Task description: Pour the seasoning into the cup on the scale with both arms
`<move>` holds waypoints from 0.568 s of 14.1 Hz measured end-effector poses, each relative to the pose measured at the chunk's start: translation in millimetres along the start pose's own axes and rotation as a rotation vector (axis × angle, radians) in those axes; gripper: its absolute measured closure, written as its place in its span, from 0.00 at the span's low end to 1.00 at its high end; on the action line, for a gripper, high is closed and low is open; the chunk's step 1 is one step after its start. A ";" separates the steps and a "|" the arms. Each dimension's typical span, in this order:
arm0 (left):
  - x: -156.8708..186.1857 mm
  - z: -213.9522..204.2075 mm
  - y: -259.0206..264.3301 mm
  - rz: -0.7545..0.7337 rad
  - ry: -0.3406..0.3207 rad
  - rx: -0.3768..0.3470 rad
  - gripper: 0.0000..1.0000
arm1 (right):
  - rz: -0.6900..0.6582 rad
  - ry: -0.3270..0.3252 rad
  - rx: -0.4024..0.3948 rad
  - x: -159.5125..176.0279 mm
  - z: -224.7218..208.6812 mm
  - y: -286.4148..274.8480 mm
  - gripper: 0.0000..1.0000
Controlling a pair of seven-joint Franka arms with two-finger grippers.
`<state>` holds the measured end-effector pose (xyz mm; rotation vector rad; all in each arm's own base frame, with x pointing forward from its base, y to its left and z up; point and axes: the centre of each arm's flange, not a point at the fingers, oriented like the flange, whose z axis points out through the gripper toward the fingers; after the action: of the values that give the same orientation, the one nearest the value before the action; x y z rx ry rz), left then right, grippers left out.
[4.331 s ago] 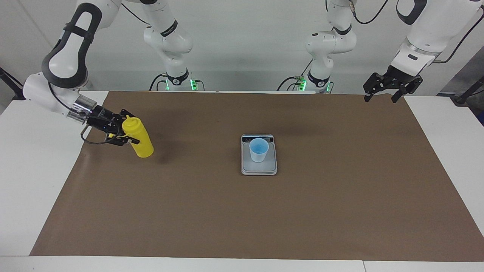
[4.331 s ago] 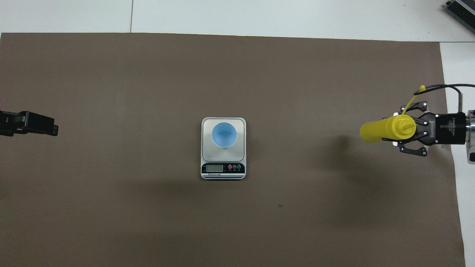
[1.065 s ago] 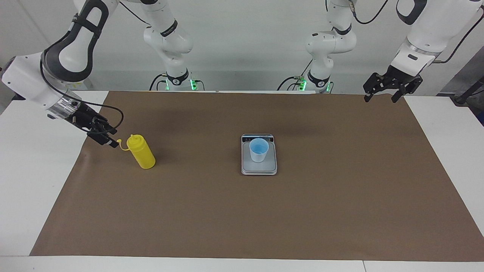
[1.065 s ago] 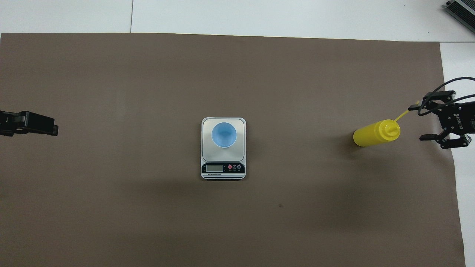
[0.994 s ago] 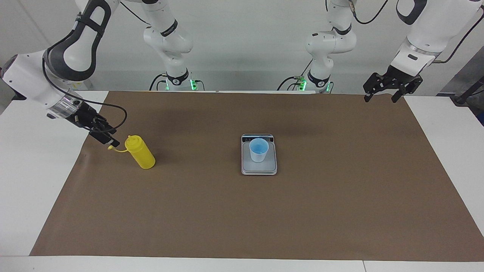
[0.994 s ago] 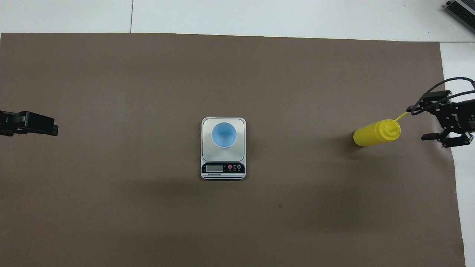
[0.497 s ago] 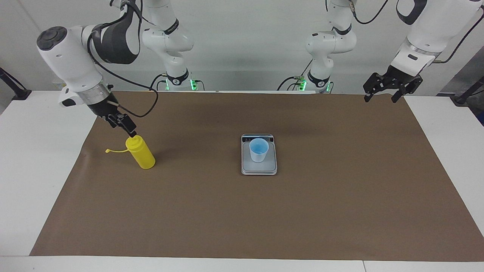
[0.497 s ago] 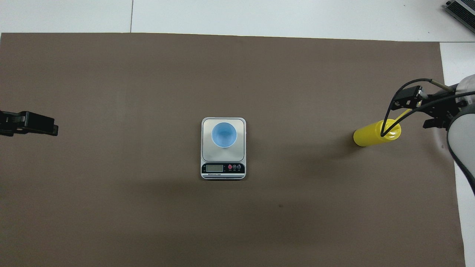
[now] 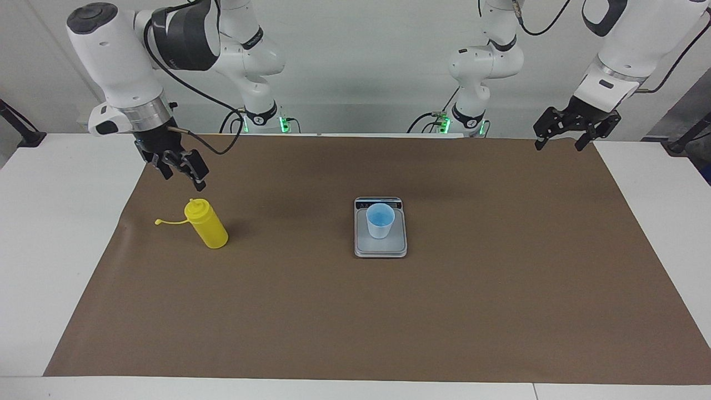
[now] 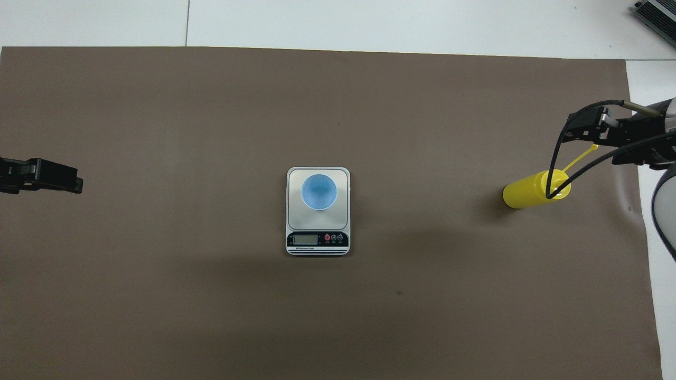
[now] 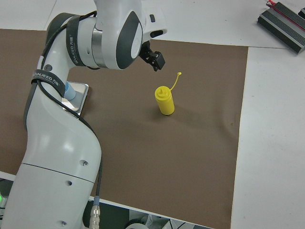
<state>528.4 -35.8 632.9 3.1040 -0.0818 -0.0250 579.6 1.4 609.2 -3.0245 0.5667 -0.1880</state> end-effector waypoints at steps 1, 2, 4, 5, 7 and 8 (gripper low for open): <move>0.0 0.0 0.0 0.000 0.000 0.000 0.00 | -0.017 0.003 0.004 -3.3 -4.4 -9.4 0.00; 0.0 0.0 0.0 0.000 0.000 0.000 0.00 | -0.030 0.001 0.005 -6.1 -4.8 -16.0 0.00; 0.0 0.0 0.0 0.000 0.000 0.000 0.00 | -0.039 -0.015 -0.001 -9.6 -2.9 -19.9 0.00; 0.0 0.0 0.0 0.000 0.000 0.000 0.00 | -0.039 -0.027 -0.009 -10.9 -2.0 -18.7 0.00; 0.0 0.0 0.0 0.000 0.000 0.000 0.00 | -0.042 -0.060 -0.042 -15.1 -1.7 -15.2 0.00; 0.0 0.0 0.0 0.000 0.000 0.000 0.00 | -0.042 -0.084 -0.054 -18.9 -2.2 -13.5 0.00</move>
<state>528.4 -35.8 632.9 3.1040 -0.0818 -0.0250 566.7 20.8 610.5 -3.0809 0.5102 -0.0485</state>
